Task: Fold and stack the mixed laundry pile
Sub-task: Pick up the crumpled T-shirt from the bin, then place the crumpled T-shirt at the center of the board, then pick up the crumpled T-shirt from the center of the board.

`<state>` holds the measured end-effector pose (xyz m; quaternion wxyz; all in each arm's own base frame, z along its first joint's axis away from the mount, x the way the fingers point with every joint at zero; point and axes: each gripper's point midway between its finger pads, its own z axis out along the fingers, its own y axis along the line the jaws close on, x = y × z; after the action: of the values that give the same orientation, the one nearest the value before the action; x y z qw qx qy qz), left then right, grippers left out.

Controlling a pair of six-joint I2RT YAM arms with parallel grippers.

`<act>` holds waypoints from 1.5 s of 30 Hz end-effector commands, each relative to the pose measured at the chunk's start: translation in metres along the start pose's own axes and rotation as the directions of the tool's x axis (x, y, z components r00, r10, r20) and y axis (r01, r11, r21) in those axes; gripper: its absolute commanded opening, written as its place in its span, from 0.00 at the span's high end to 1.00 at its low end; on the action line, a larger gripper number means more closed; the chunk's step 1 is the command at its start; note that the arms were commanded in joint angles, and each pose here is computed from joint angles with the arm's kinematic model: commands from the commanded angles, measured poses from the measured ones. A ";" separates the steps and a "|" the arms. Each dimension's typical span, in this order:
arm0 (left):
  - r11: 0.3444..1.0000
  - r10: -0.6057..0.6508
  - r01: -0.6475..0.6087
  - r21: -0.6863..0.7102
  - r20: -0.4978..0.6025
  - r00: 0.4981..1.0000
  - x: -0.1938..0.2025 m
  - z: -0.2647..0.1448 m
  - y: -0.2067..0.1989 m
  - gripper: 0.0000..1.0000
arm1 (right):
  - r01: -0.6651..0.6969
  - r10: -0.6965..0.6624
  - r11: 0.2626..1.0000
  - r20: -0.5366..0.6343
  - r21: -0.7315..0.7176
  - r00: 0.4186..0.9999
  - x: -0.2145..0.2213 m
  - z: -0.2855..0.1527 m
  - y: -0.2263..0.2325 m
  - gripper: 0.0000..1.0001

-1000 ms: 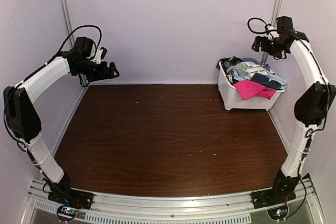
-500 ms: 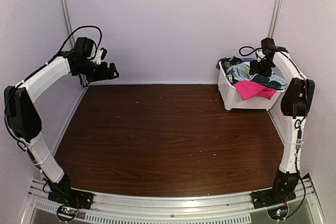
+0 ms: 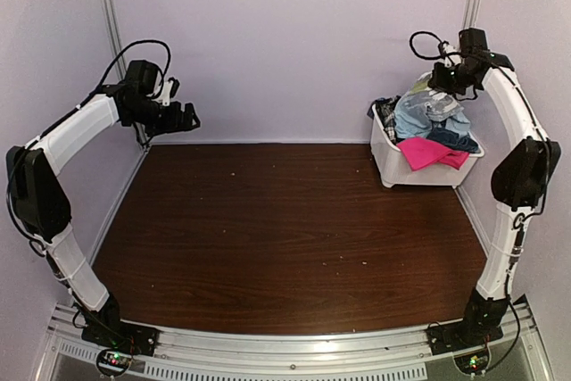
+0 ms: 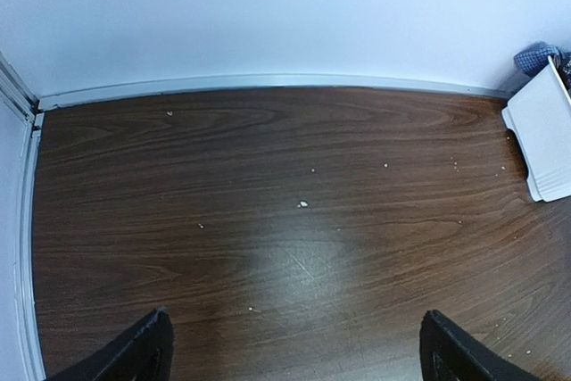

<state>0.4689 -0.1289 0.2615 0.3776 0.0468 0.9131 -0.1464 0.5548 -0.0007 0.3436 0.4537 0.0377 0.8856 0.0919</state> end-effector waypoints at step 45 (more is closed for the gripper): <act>0.970 0.066 -0.001 0.245 -0.254 0.965 0.156 0.038 -0.074 0.28 | 0.107 -0.498 0.769 -0.485 -0.631 0.719 0.391 -0.072 0.278 0.35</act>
<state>0.3634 -0.2013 0.1753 0.2745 0.1344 0.9215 -0.2397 0.2708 0.3101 0.1438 0.1280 -0.2704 0.9128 0.2779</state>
